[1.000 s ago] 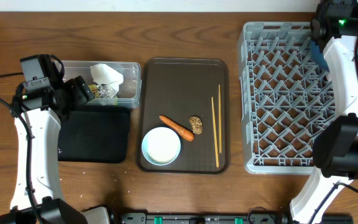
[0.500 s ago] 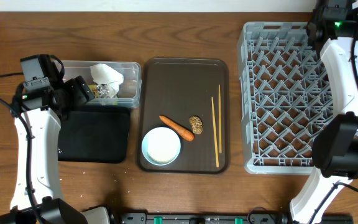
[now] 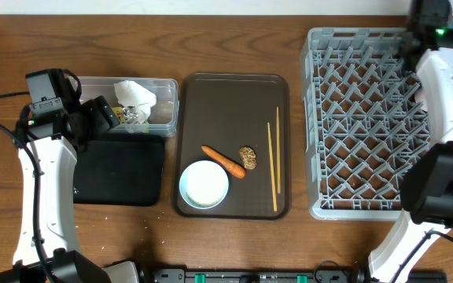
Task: Sort waste into correct bins and load items into the dishwasher rack
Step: 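Lower the blue plate upright into the rack's back corner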
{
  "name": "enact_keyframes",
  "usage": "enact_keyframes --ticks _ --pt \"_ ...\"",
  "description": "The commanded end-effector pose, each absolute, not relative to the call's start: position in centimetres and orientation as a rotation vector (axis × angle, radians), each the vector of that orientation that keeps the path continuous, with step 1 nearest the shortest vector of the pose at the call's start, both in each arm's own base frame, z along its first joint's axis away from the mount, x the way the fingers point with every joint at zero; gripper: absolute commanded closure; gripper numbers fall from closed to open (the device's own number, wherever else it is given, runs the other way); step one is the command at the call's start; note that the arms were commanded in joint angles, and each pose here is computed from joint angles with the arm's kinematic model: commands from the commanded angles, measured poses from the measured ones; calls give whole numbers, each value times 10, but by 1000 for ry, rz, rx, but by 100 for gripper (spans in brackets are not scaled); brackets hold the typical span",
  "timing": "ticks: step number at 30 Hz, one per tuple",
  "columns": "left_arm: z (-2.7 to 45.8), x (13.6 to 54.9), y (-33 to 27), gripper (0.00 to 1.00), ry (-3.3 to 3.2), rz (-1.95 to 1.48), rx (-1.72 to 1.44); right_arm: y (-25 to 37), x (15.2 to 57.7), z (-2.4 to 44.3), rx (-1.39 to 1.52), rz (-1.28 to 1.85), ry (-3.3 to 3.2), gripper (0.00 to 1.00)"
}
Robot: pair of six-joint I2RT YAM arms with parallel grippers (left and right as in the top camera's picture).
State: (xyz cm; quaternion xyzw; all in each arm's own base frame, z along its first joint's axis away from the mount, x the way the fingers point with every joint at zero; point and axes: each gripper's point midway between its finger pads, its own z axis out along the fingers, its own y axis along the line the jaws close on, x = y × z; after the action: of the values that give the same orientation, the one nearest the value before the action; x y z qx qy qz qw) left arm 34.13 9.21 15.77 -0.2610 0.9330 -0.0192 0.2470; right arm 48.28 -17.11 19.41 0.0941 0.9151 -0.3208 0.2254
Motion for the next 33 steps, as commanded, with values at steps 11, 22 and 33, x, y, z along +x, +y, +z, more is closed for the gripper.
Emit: enact_keyframes --ticks 11,22,33 --pt "162 341 95 12 2535 -38 -709 -214 464 266 598 -146 2295 53" --pt "162 341 95 12 2535 -38 -709 -291 429 223 1068 122 2195 53" --pt "162 341 95 12 2535 -38 -709 -293 439 167 1124 272 2265 50"
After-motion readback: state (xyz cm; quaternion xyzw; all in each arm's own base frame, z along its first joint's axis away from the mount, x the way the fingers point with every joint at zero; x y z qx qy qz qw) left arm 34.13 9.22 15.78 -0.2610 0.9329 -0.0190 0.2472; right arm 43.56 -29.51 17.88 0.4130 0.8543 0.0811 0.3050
